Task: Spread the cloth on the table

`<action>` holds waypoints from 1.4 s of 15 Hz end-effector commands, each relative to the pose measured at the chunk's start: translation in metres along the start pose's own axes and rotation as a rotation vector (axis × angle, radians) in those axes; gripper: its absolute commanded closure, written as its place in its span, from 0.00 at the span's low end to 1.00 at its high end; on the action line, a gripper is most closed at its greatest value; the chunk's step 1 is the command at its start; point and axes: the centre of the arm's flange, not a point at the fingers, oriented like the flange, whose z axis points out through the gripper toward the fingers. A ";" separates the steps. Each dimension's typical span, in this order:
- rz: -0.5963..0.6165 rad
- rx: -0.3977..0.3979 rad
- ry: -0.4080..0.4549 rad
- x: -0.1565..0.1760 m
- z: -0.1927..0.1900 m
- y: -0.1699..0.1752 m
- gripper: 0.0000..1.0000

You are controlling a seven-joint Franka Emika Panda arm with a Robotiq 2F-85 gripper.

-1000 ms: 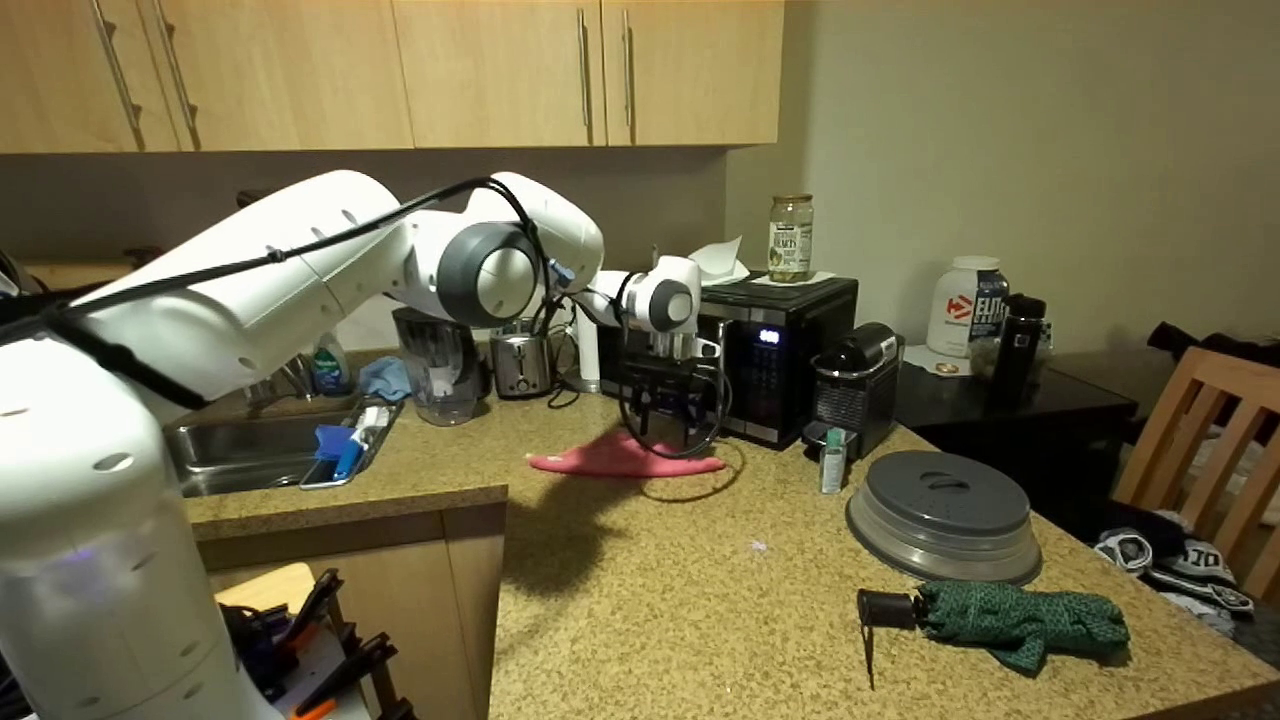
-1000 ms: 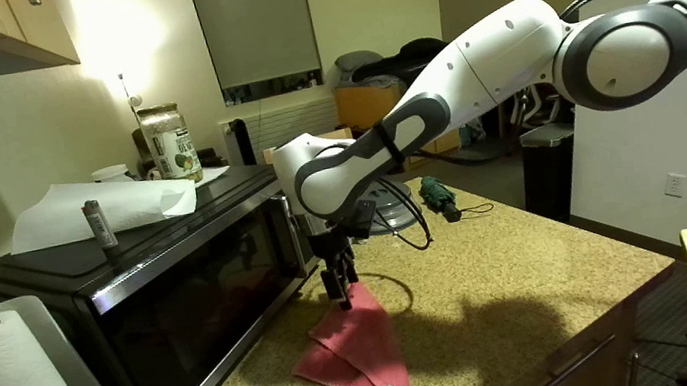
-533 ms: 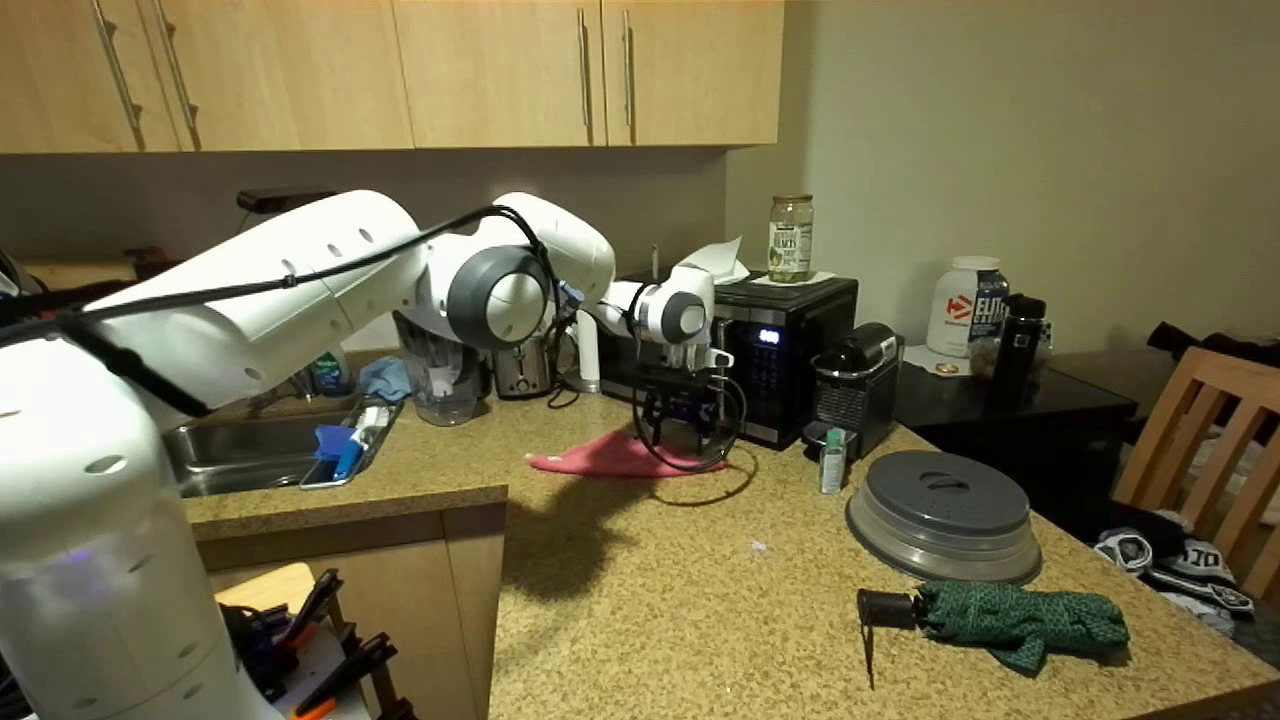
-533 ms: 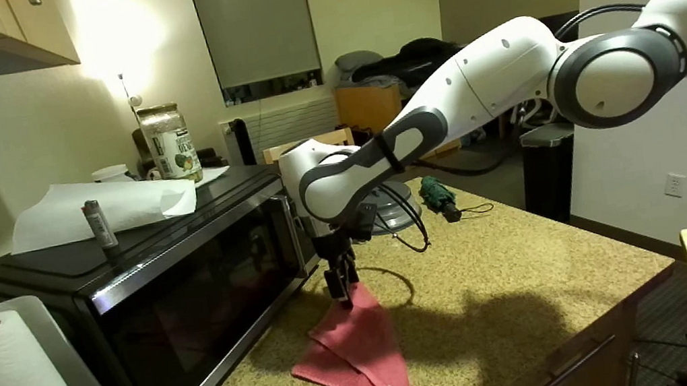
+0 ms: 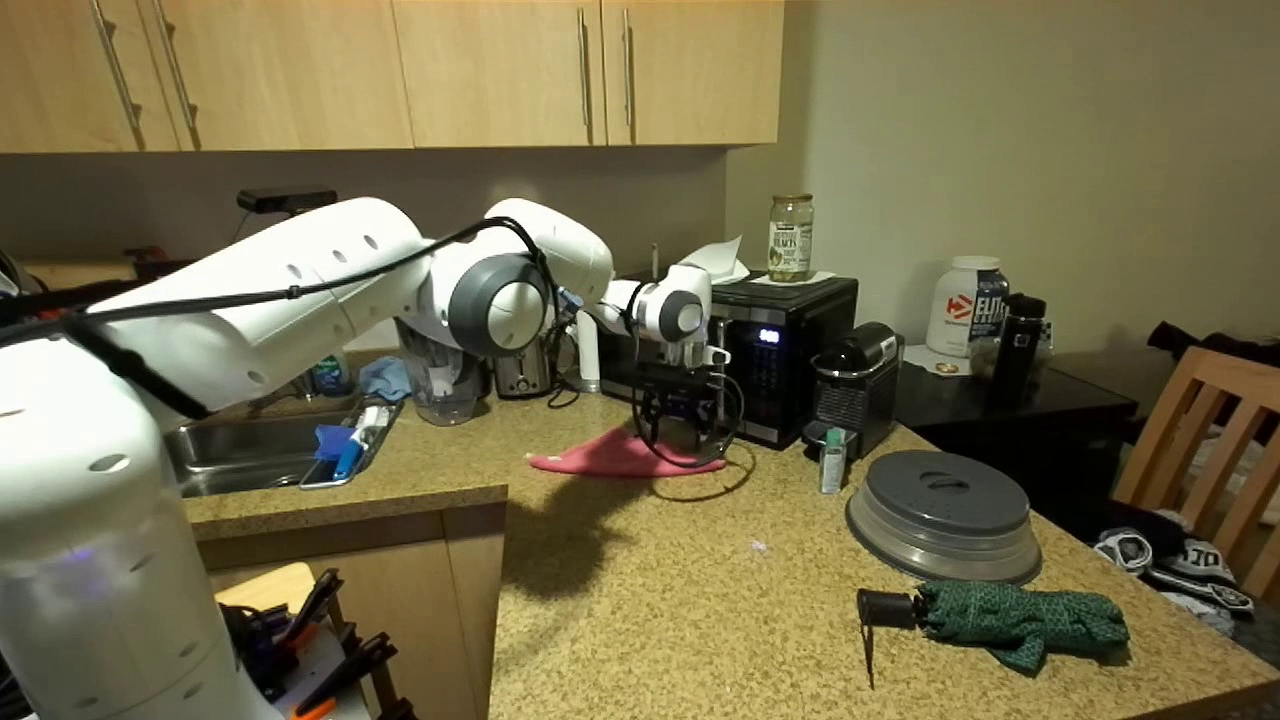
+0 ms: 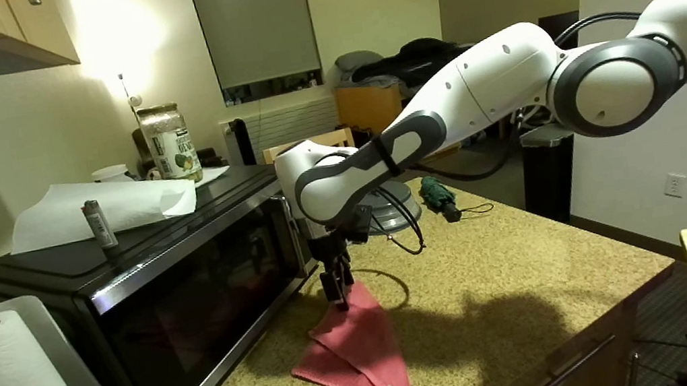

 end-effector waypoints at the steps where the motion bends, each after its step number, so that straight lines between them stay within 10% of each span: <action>1: -0.065 0.012 -0.009 0.023 -0.002 -0.016 0.00; 4: -0.088 0.013 -0.012 0.028 -0.002 -0.032 0.00; 5: -0.091 0.010 -0.015 0.028 -0.002 -0.035 0.25; 16: -0.084 -0.003 0.034 0.025 -0.026 -0.040 0.92; 21: -0.077 0.002 0.042 0.023 -0.030 -0.037 0.96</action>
